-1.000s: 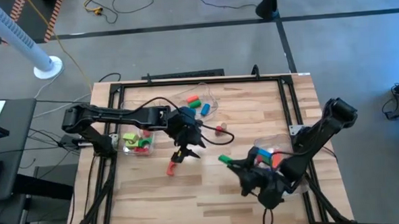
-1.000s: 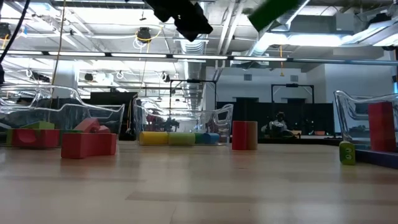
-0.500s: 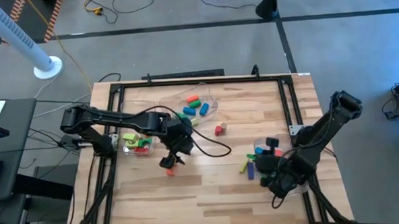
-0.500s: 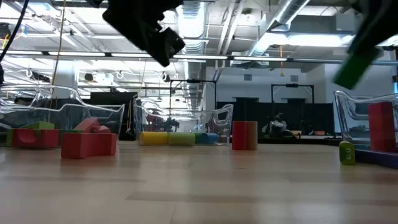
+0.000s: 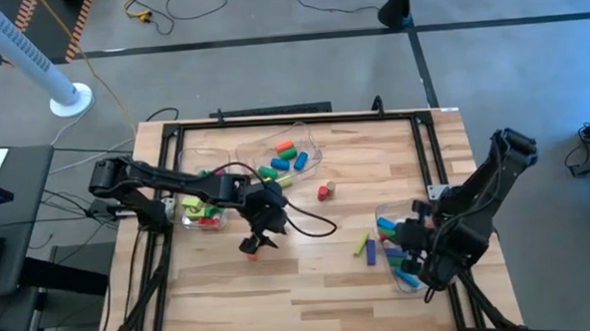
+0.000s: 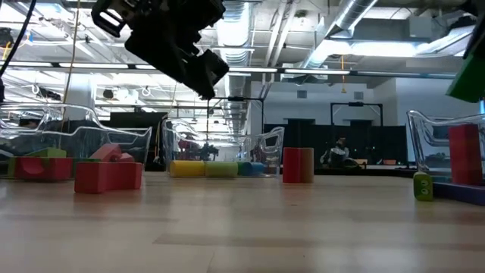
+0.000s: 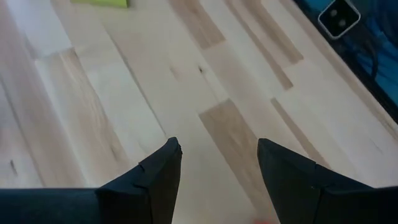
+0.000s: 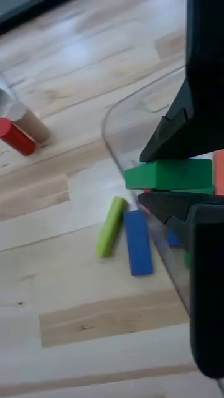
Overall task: Sort blocks by size
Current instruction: Put the green rectangular block into the right transparent bin
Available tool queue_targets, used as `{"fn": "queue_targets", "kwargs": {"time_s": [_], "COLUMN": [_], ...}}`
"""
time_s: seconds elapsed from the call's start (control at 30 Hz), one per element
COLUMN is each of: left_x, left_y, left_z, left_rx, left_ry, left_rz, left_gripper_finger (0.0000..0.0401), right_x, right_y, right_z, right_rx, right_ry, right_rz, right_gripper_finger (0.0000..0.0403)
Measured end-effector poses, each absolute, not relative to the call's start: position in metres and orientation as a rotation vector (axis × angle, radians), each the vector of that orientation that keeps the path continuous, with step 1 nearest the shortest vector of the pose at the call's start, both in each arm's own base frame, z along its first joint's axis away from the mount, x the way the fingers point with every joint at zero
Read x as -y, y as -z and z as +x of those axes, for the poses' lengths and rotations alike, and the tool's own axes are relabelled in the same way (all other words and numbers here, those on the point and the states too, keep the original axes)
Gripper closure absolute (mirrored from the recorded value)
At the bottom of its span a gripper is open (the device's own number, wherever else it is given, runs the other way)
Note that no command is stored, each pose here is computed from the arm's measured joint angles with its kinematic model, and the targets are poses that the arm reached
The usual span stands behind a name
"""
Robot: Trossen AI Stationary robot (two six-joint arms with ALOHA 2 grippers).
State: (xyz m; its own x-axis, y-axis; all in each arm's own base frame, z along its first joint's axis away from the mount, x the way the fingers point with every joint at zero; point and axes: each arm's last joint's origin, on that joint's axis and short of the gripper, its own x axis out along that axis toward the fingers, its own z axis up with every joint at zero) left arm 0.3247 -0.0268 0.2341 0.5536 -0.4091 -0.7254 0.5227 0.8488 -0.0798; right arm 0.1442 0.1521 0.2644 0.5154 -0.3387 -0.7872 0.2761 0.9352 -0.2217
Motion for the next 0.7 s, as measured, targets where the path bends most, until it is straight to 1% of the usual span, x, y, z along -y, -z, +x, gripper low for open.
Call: {"fn": "queue_targets", "kwargs": {"time_s": [0.3,0.37,0.53,0.7], "left_x": [0.041,0.045,0.052,0.058], "left_y": [-0.223,-0.22,-0.221,-0.224], "left_z": [0.334,0.333,0.335,0.339], "left_rx": [-0.603,-0.584,-0.532,-0.477], "left_ry": [0.519,0.508,0.386,0.332], "left_rz": [0.123,0.126,0.165,0.157], "left_gripper_finger": [0.0195,0.0195,0.0195,0.0195], "right_x": [-0.146,-0.147,-0.148,-0.149], "right_y": [-0.269,-0.271,-0.272,-0.27], "right_z": [0.134,0.134,0.134,0.132], "right_rx": [-1.063,-1.071,-1.107,-1.153], "right_ry": [0.374,0.372,0.369,0.382], "right_rz": [0.034,0.047,0.102,0.164], "right_gripper_finger": [0.0301,0.0301,0.0301,0.0301]}}
